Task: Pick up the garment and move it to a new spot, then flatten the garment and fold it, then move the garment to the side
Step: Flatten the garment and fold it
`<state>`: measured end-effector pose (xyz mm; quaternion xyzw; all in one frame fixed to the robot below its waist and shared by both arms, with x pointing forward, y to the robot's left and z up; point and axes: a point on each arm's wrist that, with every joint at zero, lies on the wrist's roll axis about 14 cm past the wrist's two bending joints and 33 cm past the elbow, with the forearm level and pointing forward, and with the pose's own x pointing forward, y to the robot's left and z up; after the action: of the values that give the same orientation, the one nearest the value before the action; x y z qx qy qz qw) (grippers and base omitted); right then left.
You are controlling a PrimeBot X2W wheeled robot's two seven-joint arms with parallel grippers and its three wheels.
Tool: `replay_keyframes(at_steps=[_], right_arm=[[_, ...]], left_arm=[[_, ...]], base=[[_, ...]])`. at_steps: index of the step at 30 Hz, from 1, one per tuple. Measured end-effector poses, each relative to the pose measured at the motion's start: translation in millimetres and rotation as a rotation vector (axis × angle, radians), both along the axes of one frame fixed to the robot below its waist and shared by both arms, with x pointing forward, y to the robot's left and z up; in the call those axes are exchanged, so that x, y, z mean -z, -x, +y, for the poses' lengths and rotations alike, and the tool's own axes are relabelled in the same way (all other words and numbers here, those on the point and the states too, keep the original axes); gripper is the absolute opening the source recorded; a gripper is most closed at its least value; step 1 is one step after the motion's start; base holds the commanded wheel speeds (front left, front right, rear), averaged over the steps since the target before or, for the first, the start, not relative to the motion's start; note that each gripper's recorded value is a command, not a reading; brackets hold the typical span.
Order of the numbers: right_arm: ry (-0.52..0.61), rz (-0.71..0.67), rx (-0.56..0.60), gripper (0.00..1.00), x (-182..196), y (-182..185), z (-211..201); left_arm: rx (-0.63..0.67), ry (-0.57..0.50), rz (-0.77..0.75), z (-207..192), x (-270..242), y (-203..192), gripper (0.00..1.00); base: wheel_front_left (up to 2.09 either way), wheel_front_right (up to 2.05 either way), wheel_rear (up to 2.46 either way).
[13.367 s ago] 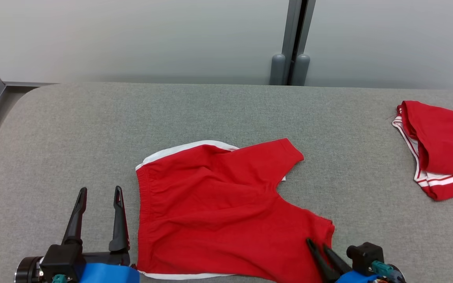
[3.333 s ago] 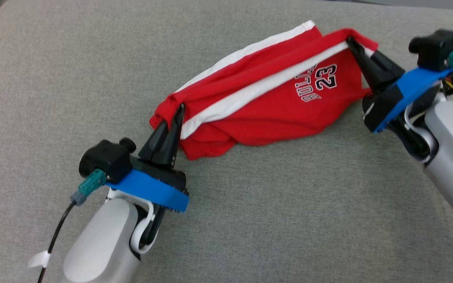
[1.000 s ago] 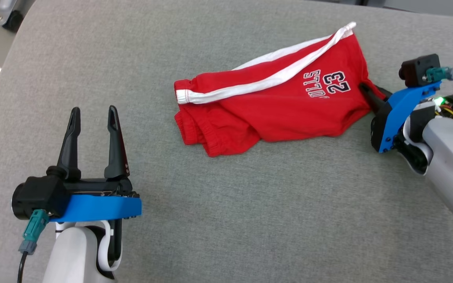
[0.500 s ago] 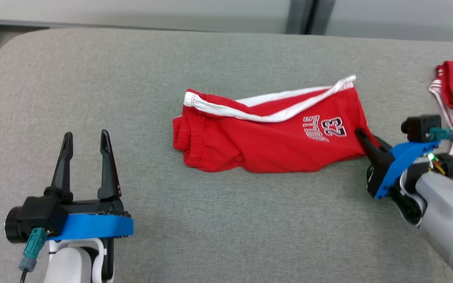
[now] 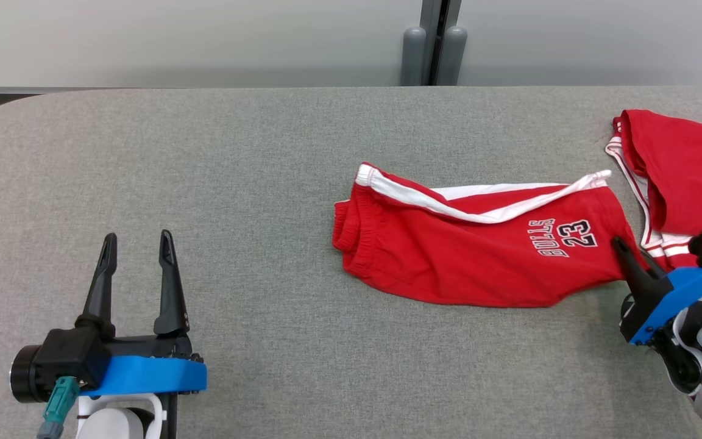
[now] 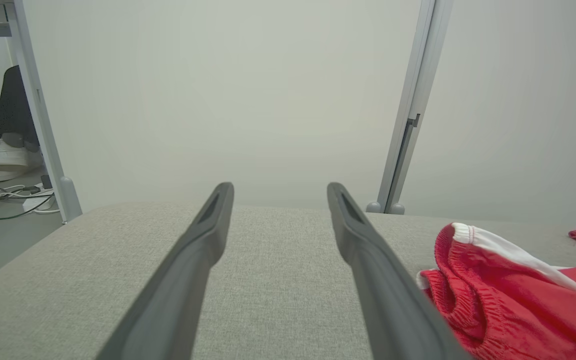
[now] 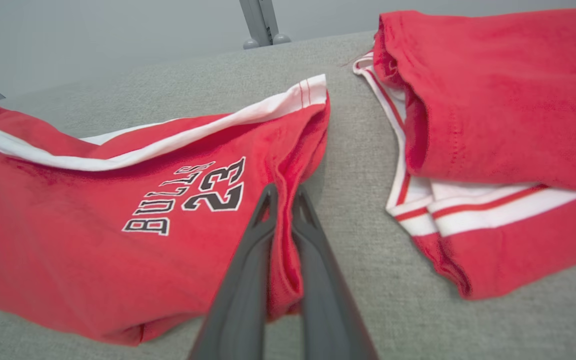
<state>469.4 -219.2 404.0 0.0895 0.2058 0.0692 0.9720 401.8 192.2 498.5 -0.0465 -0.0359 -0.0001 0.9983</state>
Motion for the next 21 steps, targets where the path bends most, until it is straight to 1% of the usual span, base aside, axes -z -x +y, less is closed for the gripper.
replay_keyframes(at_steps=[6, 12, 16, 21], right_arm=[[0.002, -0.002, 0.026, 0.00, 2.8, 5.8, -6.2], [-0.009, -0.030, 0.013, 0.00, -2.4, 1.2, 4.0], [-0.039, -0.081, 0.004, 0.00, -17.3, -7.3, 15.8], [-0.066, -0.174, -0.070, 0.00, -45.4, -17.1, 47.7]], left_arm=[[0.005, 0.000, 0.009, -1.9, 2.5, 3.6, 1.00], [0.007, 0.001, 0.013, -2.6, 3.9, 4.3, 1.00], [0.007, 0.002, 0.014, -2.6, 3.9, 5.4, 1.00], [0.008, 0.007, 0.011, -3.2, 1.9, 9.6, 1.00]], base=[[0.00, 0.00, 0.00], [0.00, 0.00, 0.00], [0.00, 0.00, 0.00], [0.00, 0.00, 0.00]])
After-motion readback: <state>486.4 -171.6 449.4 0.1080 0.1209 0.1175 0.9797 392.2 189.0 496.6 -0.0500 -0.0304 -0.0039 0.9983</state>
